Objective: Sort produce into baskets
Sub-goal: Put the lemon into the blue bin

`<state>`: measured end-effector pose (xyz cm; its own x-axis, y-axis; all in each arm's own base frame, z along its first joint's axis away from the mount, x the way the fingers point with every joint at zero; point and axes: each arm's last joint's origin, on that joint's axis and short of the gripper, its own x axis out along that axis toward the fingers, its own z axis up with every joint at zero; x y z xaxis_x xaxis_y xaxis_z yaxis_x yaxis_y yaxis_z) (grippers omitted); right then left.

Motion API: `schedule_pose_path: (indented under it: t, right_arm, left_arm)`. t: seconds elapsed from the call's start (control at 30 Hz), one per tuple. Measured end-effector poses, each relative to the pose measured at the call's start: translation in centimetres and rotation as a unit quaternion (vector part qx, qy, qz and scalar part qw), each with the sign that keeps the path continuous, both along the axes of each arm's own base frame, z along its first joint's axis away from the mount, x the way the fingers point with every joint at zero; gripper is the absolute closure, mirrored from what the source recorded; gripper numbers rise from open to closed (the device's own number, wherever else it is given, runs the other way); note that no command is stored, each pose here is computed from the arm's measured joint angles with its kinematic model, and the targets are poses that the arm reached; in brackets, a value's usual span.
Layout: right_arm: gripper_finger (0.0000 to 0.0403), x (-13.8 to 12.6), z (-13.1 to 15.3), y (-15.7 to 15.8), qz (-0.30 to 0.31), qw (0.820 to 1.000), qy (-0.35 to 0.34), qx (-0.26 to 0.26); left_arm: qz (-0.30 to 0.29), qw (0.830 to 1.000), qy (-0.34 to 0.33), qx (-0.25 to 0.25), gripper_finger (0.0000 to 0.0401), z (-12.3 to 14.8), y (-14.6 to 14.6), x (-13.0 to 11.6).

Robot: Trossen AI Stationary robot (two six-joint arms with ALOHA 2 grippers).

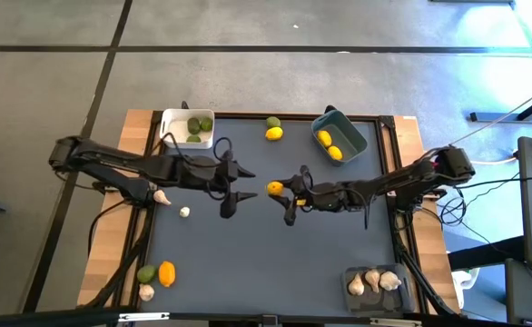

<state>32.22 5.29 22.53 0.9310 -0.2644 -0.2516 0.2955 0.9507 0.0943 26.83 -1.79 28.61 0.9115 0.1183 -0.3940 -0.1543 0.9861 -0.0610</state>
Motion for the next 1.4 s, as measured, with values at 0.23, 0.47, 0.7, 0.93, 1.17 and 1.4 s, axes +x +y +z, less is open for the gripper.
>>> schedule_pose_path:
  t: [0.23, 0.47, 0.7, 0.93, 1.17, 1.4]
  right_arm:
    - [0.0218, -2.2, 1.3, -1.1, -0.083, 0.995, 0.049, -0.026]
    - [0.0217, -4.3, 1.8, -3.5, -0.146, 0.984, 0.103, 0.004]
    - [0.0217, -5.4, 0.9, -6.8, -0.202, 0.965, 0.166, 0.036]
    - [0.0217, -6.4, 0.2, -10.2, -0.255, 0.943, 0.208, 0.054]
    - [0.0217, -7.2, -0.8, -13.3, -0.291, 0.921, 0.238, 0.100]
    - [0.0217, -8.1, -1.2, -16.1, -0.343, 0.901, 0.242, 0.114]
  left_arm:
    - [0.104, 0.992, 0.058, 0.035, 0.0127, -0.3, 0.7, -1.8]
    - [0.138, 0.985, 0.086, 0.055, 0.0127, -0.8, 1.1, -2.1]
    - [0.158, 0.980, 0.103, 0.059, 0.0127, -1.1, 2.2, -2.3]
    - [0.172, 0.976, 0.123, 0.061, 0.0127, -1.4, 2.9, -2.5]
    - [0.172, 0.971, 0.152, 0.058, 0.0127, -1.9, 2.8, -2.9]
    - [0.173, 0.970, 0.162, 0.058, 0.0127, -2.0, 2.8, -3.1]
